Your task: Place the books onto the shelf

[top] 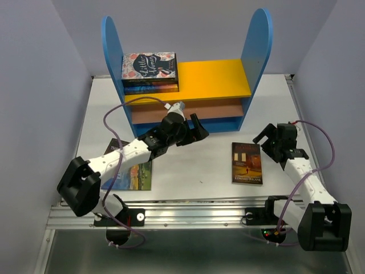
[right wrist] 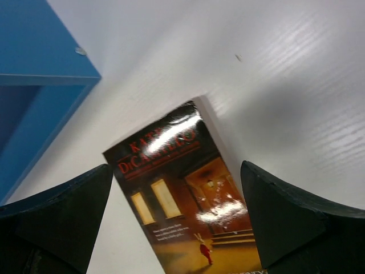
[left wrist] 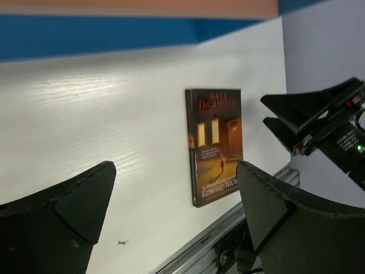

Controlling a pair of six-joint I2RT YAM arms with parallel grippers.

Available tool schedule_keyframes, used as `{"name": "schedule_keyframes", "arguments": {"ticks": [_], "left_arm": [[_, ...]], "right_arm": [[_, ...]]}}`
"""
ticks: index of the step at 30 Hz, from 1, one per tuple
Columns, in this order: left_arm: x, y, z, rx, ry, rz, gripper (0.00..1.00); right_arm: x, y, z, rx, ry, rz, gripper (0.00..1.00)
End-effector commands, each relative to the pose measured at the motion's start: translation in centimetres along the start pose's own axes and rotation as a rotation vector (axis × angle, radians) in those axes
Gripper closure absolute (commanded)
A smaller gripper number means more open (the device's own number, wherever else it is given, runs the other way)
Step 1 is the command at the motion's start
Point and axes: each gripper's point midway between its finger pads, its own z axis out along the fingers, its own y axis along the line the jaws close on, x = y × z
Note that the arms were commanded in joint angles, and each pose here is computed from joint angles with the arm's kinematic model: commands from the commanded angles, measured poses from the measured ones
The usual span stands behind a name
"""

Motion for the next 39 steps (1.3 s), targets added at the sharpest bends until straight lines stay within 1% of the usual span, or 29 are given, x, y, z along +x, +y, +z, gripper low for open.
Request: {"name": "schedule_keyframes", "arguments": {"ticks": [1,3,4,6,7,9,11,12,15,17,18,23,25,27,28,29,30,31,33,34,35,36,37,39], "left_arm": [[2.2,-2.9,1.7,0.148,0.097,0.074,0.01],[3.5,-3.3,2.7,0.171,0.149,0.090,0.01],[4.9,-2.6,3.9,0.154,0.192,0.097,0.01],[6.0,-3.4,4.7,0.183,0.240,0.119,0.01],[7.4,-3.0,5.7,0.173,0.278,0.129,0.01],[8.4,-3.8,6.4,0.190,0.308,0.139,0.01],[10.3,-3.7,7.3,0.189,0.360,0.149,0.01],[10.9,-3.8,7.9,0.192,0.380,0.150,0.01],[12.0,-4.3,8.4,0.209,0.411,0.155,0.01],[13.0,-3.7,9.0,0.199,0.440,0.155,0.01],[13.2,-3.5,9.1,0.196,0.448,0.153,0.01],[14.9,-2.1,9.5,0.175,0.497,0.156,0.01],[15.7,-0.7,9.6,0.129,0.516,0.143,0.05],[16.1,0.4,10.0,0.082,0.518,0.128,0.10],[16.4,0.9,10.2,0.067,0.522,0.117,0.15],[16.6,1.1,10.3,0.059,0.526,0.112,0.18],[17.0,1.6,10.5,0.045,0.537,0.105,0.24],[17.2,1.8,10.5,0.039,0.542,0.103,0.25],[17.7,2.1,10.7,0.027,0.556,0.098,0.34],[18.1,2.7,10.8,0.009,0.567,0.092,0.38],[18.3,3.0,10.9,-0.003,0.572,0.090,0.43],[18.4,3.2,11.0,-0.012,0.576,0.087,0.46],[18.6,3.5,10.9,-0.024,0.582,0.076,0.49],[18.7,3.8,10.9,-0.038,0.584,0.077,0.52]], "right_arm": [[1.9,-2.4,1.0,0.040,0.059,0.045,0.00],[2.7,-2.9,1.2,0.048,0.081,0.039,0.00],[3.3,-2.7,1.1,0.030,0.105,0.038,0.00],[4.1,-3.2,1.1,0.035,0.121,0.042,0.00],[4.3,-3.5,1.1,0.040,0.123,0.042,0.00],[4.9,-3.8,1.1,0.044,0.135,0.039,0.00],[5.6,-3.8,1.2,0.036,0.166,0.035,0.00],[6.4,-3.5,1.1,0.009,0.206,0.024,0.00],[7.6,-3.0,1.0,-0.045,0.262,-0.019,0.00],[8.6,-2.1,0.4,-0.121,0.309,-0.029,0.00],[9.0,-1.0,0.1,-0.194,0.327,-0.031,0.00],[10.6,0.7,-0.7,-0.327,0.401,-0.003,0.01],[10.9,1.6,-1.2,-0.387,0.422,0.007,0.01],[10.3,2.4,-1.4,-0.434,0.390,-0.003,0.01],[10.4,2.4,-1.4,-0.441,0.388,0.000,0.01],[10.3,2.6,-1.5,-0.453,0.388,-0.004,0.01],[10.4,3.0,-1.8,-0.477,0.400,0.002,0.02],[10.3,3.4,-2.0,-0.493,0.401,0.006,0.04],[9.6,4.4,-2.4,-0.550,0.381,0.010,0.05],[9.4,5.0,-2.8,-0.581,0.380,0.016,0.07],[8.9,5.6,-3.2,-0.601,0.371,0.027,0.13],[8.5,6.0,-3.4,-0.615,0.359,0.029,0.16],[8.0,6.4,-3.8,-0.630,0.346,0.037,0.23],[7.1,7.2,-4.4,-0.655,0.324,0.034,0.28]]}}
